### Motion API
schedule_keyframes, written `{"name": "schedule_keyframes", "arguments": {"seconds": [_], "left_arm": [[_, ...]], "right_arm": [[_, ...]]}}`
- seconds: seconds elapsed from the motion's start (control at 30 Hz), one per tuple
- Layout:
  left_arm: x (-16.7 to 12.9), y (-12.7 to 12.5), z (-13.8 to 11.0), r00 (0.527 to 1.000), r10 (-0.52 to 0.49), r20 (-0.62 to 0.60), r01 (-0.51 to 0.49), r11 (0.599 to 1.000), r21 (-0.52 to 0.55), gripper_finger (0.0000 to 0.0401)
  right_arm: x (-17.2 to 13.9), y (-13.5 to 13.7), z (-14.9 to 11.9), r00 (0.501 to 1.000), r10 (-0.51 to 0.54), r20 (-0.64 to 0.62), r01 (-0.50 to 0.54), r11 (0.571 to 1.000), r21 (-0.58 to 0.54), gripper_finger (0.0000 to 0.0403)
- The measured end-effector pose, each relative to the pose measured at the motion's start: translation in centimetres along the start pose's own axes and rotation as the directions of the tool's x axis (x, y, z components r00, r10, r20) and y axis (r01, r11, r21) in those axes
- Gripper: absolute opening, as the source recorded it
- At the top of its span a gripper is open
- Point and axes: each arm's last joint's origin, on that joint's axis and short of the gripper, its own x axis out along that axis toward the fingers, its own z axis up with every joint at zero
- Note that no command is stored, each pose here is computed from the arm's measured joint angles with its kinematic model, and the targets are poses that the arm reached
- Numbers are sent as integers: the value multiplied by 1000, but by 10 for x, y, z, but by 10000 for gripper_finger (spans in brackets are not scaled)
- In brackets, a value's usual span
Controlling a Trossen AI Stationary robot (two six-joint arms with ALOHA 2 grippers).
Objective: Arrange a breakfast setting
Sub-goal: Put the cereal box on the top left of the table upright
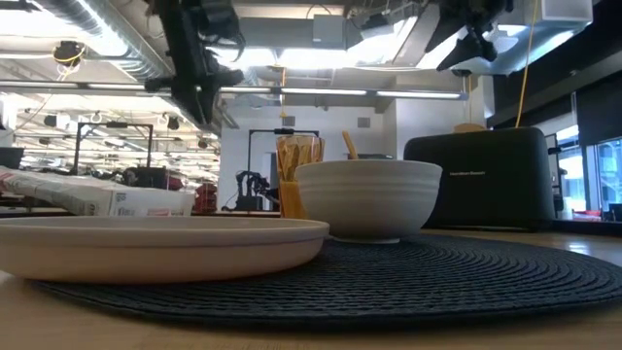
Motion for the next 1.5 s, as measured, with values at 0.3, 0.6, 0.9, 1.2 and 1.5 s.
{"name": "schedule_keyframes", "arguments": {"seconds": [0.3,0.6,0.9,1.2,1.5], "left_arm": [[15,6,-4,999,-5,-32,3,997,-73,153],[27,46,43,991,40,130,12,925,-379,222],[37,96,69,953,223,206,-53,789,-613,228],[64,120,84,915,338,220,-40,619,-785,227],[107,102,77,991,101,88,-27,796,-605,227]], "right_arm": [[26,-7,-12,998,67,-15,-66,997,32,246],[40,-9,-11,990,141,-26,-140,989,47,246],[40,-9,-14,988,143,-58,-139,988,65,246],[41,-11,-12,995,97,-38,-93,990,103,246],[41,-10,-8,996,94,10,-94,986,140,246]]}}
